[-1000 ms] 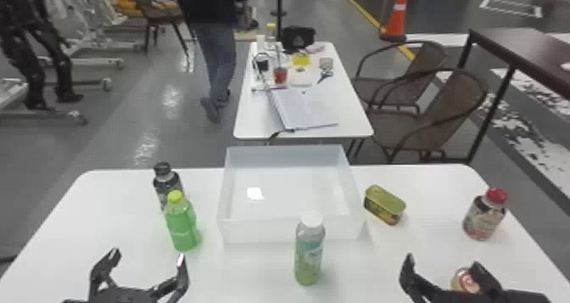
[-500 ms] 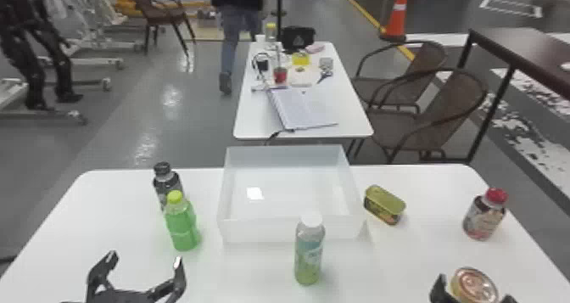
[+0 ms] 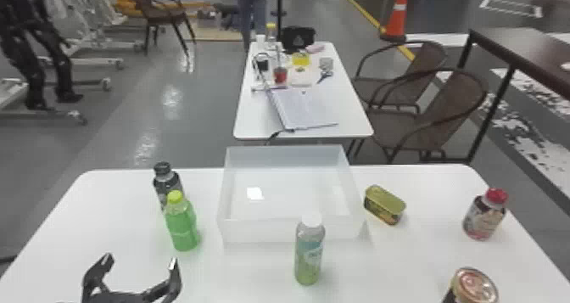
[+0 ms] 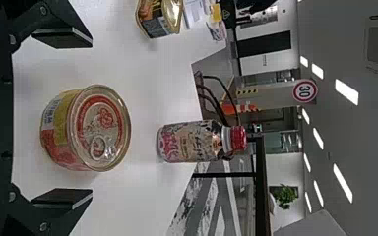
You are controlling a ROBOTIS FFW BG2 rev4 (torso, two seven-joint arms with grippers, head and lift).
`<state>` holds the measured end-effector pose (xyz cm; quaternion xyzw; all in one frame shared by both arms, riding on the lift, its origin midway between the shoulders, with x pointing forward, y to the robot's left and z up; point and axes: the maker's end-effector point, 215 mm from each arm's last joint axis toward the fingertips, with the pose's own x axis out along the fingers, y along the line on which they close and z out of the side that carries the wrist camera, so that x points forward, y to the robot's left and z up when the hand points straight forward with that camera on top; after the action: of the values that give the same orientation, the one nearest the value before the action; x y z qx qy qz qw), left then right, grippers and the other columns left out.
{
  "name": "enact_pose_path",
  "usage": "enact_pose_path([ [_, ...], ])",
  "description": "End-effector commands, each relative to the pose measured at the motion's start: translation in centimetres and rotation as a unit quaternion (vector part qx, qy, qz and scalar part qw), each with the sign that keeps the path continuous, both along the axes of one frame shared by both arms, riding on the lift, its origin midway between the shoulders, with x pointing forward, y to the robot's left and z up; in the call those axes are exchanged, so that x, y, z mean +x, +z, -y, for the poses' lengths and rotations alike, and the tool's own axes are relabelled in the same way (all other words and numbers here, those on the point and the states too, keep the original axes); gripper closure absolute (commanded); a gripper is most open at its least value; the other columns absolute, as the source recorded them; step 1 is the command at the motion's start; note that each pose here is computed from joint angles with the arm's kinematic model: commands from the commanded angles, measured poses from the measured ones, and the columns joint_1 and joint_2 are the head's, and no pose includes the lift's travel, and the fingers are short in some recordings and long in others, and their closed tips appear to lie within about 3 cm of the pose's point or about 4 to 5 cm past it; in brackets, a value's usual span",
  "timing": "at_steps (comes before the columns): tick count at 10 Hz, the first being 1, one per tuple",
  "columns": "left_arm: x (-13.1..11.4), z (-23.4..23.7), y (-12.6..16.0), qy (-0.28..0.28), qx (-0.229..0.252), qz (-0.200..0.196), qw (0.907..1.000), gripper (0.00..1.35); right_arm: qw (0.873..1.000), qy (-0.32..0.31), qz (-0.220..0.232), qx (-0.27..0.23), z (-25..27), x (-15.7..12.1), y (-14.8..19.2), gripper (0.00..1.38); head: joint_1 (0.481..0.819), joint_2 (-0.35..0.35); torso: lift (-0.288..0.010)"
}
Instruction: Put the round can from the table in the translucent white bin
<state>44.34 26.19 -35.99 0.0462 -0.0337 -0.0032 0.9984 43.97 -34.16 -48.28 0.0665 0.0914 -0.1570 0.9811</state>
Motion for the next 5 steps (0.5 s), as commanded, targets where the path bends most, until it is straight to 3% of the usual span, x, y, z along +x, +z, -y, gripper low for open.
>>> enact_pose_path([
  [1,-0.1,0.0,-0.1,0.001,-0.001,-0.001,1.0000,0.14,1.000,0.002,-0.002,-0.008,0.6,0.8,0.0,0.21,0.549,0.000,-0.100],
  [5,-0.1,-0.1,-0.1,0.002,-0.001,-0.001,1.0000,0.14,1.000,-0.003,-0.009,-0.022,1.5,1.8,-0.6,0.22,0.549,0.000,-0.100],
])
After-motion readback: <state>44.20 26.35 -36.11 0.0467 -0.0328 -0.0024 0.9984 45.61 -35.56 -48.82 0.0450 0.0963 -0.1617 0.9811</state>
